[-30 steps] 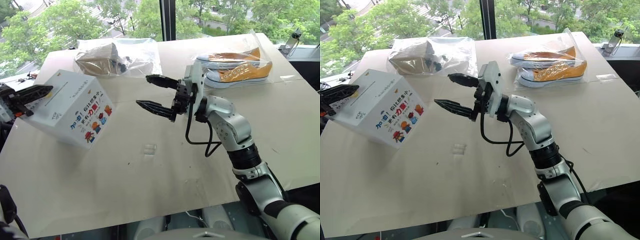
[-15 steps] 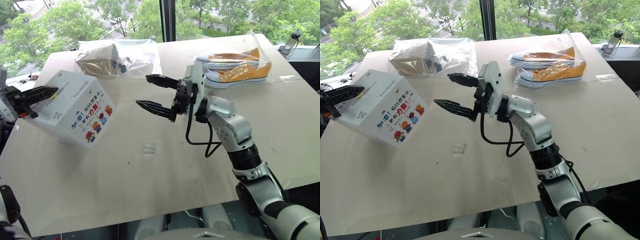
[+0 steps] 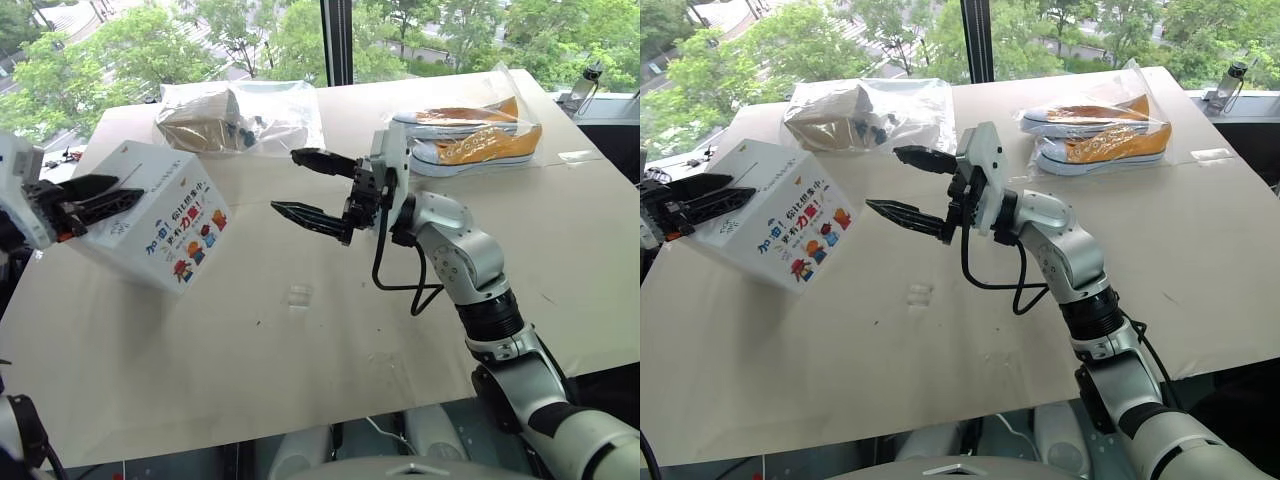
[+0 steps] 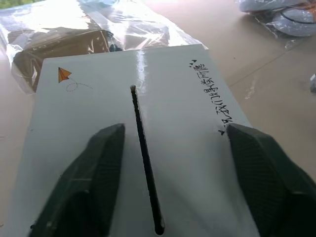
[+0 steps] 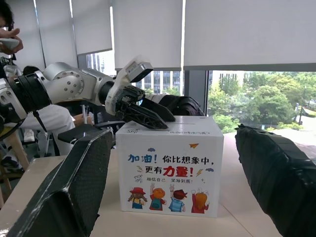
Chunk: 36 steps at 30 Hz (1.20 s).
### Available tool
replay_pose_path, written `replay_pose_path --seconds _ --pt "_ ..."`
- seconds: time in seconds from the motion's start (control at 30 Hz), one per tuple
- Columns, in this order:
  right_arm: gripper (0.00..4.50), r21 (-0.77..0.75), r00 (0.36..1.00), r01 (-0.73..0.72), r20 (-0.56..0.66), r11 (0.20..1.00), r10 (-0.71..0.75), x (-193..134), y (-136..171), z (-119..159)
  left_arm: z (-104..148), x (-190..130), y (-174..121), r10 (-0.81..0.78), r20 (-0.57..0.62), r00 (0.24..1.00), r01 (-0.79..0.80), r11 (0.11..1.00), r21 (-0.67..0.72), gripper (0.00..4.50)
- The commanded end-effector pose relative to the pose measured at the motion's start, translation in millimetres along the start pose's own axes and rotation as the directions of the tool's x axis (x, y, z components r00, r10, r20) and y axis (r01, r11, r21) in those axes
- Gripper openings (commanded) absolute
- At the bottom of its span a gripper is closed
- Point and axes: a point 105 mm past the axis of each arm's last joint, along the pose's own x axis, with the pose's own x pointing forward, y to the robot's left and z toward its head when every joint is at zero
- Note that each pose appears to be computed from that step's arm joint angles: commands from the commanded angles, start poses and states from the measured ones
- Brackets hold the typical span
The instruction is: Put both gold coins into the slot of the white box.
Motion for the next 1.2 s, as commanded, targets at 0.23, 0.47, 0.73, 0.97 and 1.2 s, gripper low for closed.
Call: replay_pose_path --seconds 0.23,0.47,0.73,0.97,1.2 --pt "4.27 -0.029 0.999 -0.04 0.033 0.999 0.041 0.2 6.6 13.3 23.7 -7.1 -3.6 0.021 0.164 0.986 -0.019 1.0 -0.014 4.45" --pt "4.27 -0.018 0.999 -0.053 -0.007 0.998 0.053 -24.8 3.2 9.6 77.6 -14.0 -62.3 -0.19 0.36 0.913 0.156 0.98 0.12 4.45" --pt "4.27 0.016 0.993 -0.047 -0.109 0.999 0.048 -80.5 0.4 -0.5 52.0 12.2 -161.5 -0.399 0.266 0.877 0.351 0.912 0.211 4.45" --pt "4.27 0.005 0.941 0.092 -0.328 0.996 -0.085 -153.4 -2.0 -48.3 -24.0 37.3 -204.9 -0.352 0.114 0.929 0.335 0.931 0.148 4.45" --pt "4.27 -0.077 0.852 0.221 -0.469 0.972 -0.231 -209.0 5.0 -89.2 -96.9 37.1 -195.7 -0.159 0.038 0.987 0.154 0.98 0.123 4.45"
